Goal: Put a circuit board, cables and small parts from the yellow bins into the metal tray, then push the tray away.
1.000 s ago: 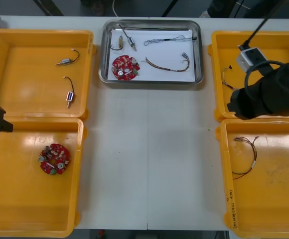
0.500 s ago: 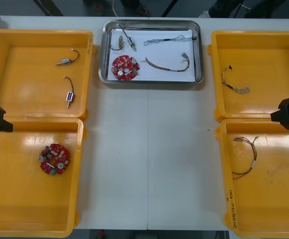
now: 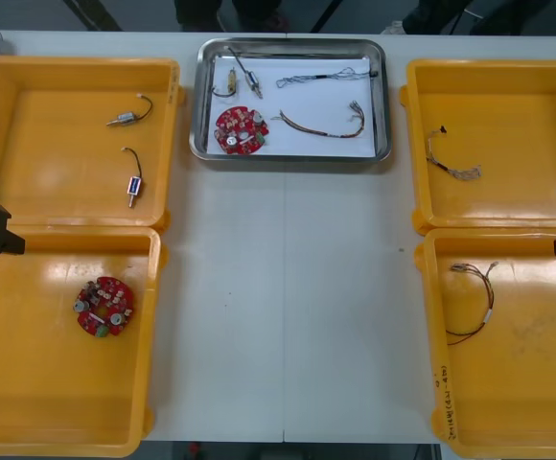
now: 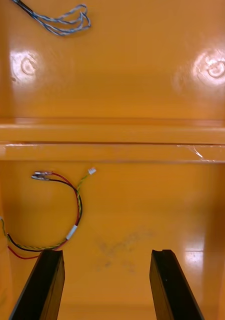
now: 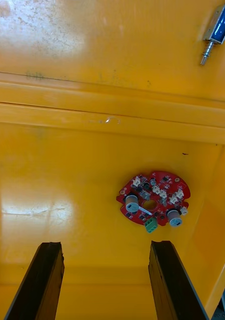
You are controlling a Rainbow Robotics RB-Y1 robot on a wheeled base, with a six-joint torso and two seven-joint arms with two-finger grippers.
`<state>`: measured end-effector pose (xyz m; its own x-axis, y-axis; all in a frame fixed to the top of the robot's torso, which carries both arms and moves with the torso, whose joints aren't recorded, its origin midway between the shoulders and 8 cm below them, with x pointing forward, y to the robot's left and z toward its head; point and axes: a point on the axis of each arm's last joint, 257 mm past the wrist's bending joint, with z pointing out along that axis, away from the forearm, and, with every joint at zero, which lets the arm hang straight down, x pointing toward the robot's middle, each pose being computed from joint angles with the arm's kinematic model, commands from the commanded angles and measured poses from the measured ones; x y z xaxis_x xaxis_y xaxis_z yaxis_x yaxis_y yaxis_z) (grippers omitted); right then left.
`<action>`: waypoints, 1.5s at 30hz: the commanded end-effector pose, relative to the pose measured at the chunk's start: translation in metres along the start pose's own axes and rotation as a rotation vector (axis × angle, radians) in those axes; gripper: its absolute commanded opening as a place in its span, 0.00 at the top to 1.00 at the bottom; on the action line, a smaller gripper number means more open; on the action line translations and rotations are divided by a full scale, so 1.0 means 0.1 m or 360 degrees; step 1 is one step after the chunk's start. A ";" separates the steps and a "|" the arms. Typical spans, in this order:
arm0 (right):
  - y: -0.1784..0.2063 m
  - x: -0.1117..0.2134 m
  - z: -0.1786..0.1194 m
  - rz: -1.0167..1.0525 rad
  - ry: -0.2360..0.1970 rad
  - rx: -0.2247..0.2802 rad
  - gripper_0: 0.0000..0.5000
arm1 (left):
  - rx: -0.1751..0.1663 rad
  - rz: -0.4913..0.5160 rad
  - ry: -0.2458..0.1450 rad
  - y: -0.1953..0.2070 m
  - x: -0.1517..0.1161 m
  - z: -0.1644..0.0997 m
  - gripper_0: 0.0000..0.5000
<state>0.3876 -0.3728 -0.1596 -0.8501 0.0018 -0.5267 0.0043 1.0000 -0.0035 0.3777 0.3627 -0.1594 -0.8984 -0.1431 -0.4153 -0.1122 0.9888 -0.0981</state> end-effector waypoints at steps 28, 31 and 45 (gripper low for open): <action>-0.41 0.06 -0.11 0.0117 0.0024 0.0078 0.02 | -0.0068 0.0159 -0.0042 0.13 -0.05 -0.15 0.00; -0.41 0.06 -0.11 0.0117 0.0024 0.0078 0.02 | -0.0068 0.0159 -0.0042 0.13 -0.05 -0.15 0.00; -0.41 0.06 -0.11 0.0117 0.0024 0.0078 0.02 | -0.0068 0.0159 -0.0042 0.13 -0.05 -0.15 0.00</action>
<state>0.3817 -0.3965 -0.1634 -0.8606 0.0640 -0.5052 0.0620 0.9979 0.0206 0.3777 0.3627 -0.1594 -0.8984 -0.1430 -0.4153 -0.1121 0.9888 -0.0981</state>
